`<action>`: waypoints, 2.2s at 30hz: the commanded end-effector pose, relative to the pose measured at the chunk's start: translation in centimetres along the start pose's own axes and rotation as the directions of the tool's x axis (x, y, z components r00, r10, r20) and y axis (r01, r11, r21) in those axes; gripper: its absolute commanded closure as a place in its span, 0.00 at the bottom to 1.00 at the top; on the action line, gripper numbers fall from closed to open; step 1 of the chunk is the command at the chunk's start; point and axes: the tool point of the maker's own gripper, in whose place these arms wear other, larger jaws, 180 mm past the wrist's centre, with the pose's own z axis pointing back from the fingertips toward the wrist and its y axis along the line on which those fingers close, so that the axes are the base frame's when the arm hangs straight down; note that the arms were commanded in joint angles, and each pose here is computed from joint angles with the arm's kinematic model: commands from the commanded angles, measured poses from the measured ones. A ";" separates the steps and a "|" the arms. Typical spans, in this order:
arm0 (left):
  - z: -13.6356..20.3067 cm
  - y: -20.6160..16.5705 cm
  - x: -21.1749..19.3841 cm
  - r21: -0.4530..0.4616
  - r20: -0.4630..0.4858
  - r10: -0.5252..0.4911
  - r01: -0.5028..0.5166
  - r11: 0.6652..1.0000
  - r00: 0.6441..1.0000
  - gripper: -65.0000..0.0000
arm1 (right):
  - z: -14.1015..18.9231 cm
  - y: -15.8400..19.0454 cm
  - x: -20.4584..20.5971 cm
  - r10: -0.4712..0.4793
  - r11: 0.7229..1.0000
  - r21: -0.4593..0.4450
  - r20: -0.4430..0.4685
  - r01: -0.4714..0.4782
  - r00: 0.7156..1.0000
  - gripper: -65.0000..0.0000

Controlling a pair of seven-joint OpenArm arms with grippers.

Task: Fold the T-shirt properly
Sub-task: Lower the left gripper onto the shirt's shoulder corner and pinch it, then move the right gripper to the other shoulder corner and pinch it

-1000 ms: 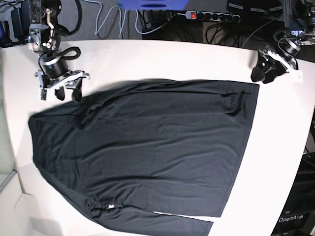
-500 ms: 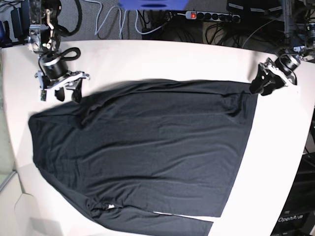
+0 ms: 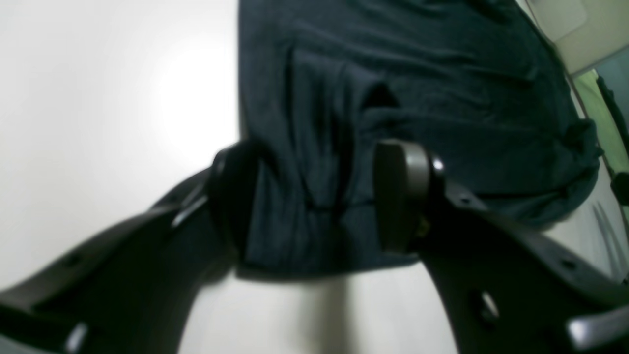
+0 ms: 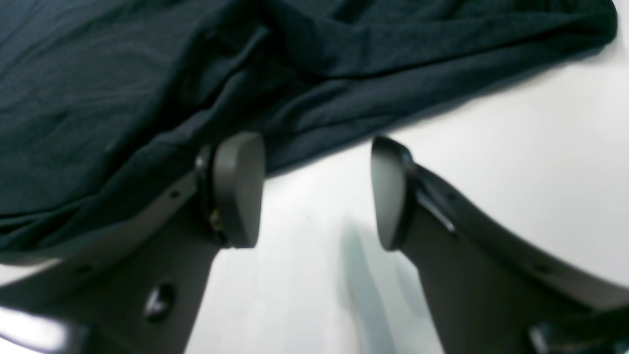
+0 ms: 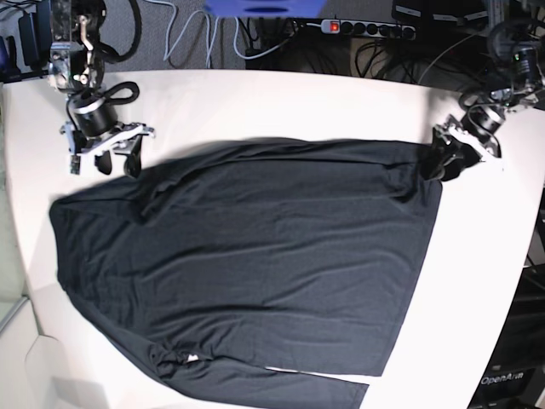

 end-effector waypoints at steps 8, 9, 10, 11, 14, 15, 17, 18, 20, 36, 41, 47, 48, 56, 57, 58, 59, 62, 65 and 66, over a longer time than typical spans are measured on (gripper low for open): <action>0.5 -1.0 -5.9 -0.018 -0.240 -0.008 0.004 1.000 0.971 0.42 | 0.1 -0.1 1.5 0.011 1.000 0.004 0.050 -0.011 0.999 0.46; 0.5 -0.9 -6.3 -0.015 -0.262 -0.009 0.005 1.000 0.965 0.42 | 0.1 -0.1 1.5 0.011 1.000 0.004 0.050 -0.011 0.999 0.46; 0.6 -0.8 -6.6 -0.014 -0.280 -0.010 0.006 1.000 0.960 0.42 | 0.1 -0.1 1.5 0.011 1.000 0.004 0.050 -0.011 0.999 0.46; 0.7 -0.8 -6.7 -0.013 -0.290 -0.011 0.007 1.000 0.957 0.42 | 0.1 -0.1 1.5 0.011 1.000 0.004 0.050 -0.011 0.999 0.46; 0.9 -0.8 -7.1 -0.013 -0.306 -0.011 0.008 1.000 0.952 0.42 | 0.1 -0.1 1.5 0.011 1.000 0.004 0.050 -0.011 0.999 0.46; 0.9 -0.8 -7.2 -0.013 -0.309 -0.011 0.007 1.000 0.951 0.42 | 0.1 -0.1 1.5 0.011 1.000 0.004 0.050 -0.011 0.999 0.46; 1.1 -0.8 -7.4 -0.011 -0.313 -0.009 0.005 1.000 0.950 0.42 | 0.1 -0.1 1.5 0.011 1.000 0.004 0.050 -0.011 0.999 0.46; 1.1 -0.8 -7.4 -0.011 -0.313 -0.009 0.005 1.000 0.950 0.42 | 0.1 -0.1 1.5 0.011 1.000 0.004 0.050 -0.011 0.999 0.46; 1.1 -0.8 -7.5 -0.013 -0.314 -0.008 0.004 1.000 0.949 0.42 | 0.1 -0.1 1.5 0.011 1.000 0.004 0.050 -0.011 0.999 0.46; 2.1 -0.5 -9.0 -0.005 -0.402 -0.009 0.007 1.000 0.915 0.55 | 0.1 0.0 1.6 0.010 1.000 0.005 0.053 -0.010 0.999 0.46; 2.5 -0.5 -9.6 0.002 -0.409 0.003 -0.002 1.000 0.912 0.55 | 0.1 0.0 1.6 0.010 1.000 0.005 0.053 -0.010 0.999 0.46; 2.5 -0.7 -9.6 -0.001 -0.409 0.004 -0.005 1.000 0.912 0.66 | 0.1 0.0 1.6 0.011 1.000 0.005 0.053 -0.012 0.999 0.46; 2.5 -0.7 -9.6 -0.001 -0.409 0.004 -0.005 1.000 0.912 0.71 | 0.1 0.0 1.6 0.011 1.000 0.005 0.053 -0.012 0.999 0.46; 2.3 -0.7 -9.4 -0.003 -0.406 0.002 -0.003 1.000 0.914 1.00 | 0.0 -0.7 2.4 0.013 1.000 -0.013 0.072 -0.012 0.997 0.46; 2.3 -0.7 -9.4 -0.003 -0.406 0.002 -0.003 1.000 0.914 1.00 | 0.1 -1.3 2.6 0.010 1.000 -0.028 0.076 -0.008 0.997 0.45; 2.3 -0.7 -9.4 -0.003 -0.406 0.002 -0.003 1.000 0.914 1.00 | 0.3 -1.8 2.8 0.008 0.999 -0.040 0.079 -0.005 0.997 0.45; 2.3 -0.7 -9.3 -0.003 -0.403 0.002 -0.004 1.000 0.915 1.00 | 0.4 -2.2 3.0 0.007 0.999 -0.050 0.084 -0.003 0.996 0.45; 1.9 -0.5 -8.8 0.004 -0.397 0.006 -0.004 1.000 0.918 1.00 | 0.7 -3.4 3.6 0.003 0.997 -0.080 0.099 0.005 0.995 0.45; 2.3 0.4 -8.6 0.024 -0.430 0.005 0.005 1.000 0.903 1.00 | 0.9 -2.8 3.8 0.017 0.999 -0.029 0.106 -0.014 0.994 0.45; 2.4 0.6 -8.5 0.028 -0.434 0.006 0.007 1.000 0.901 1.00 | 0.9 -2.1 3.6 0.017 1.000 0.004 0.106 -0.017 0.994 0.45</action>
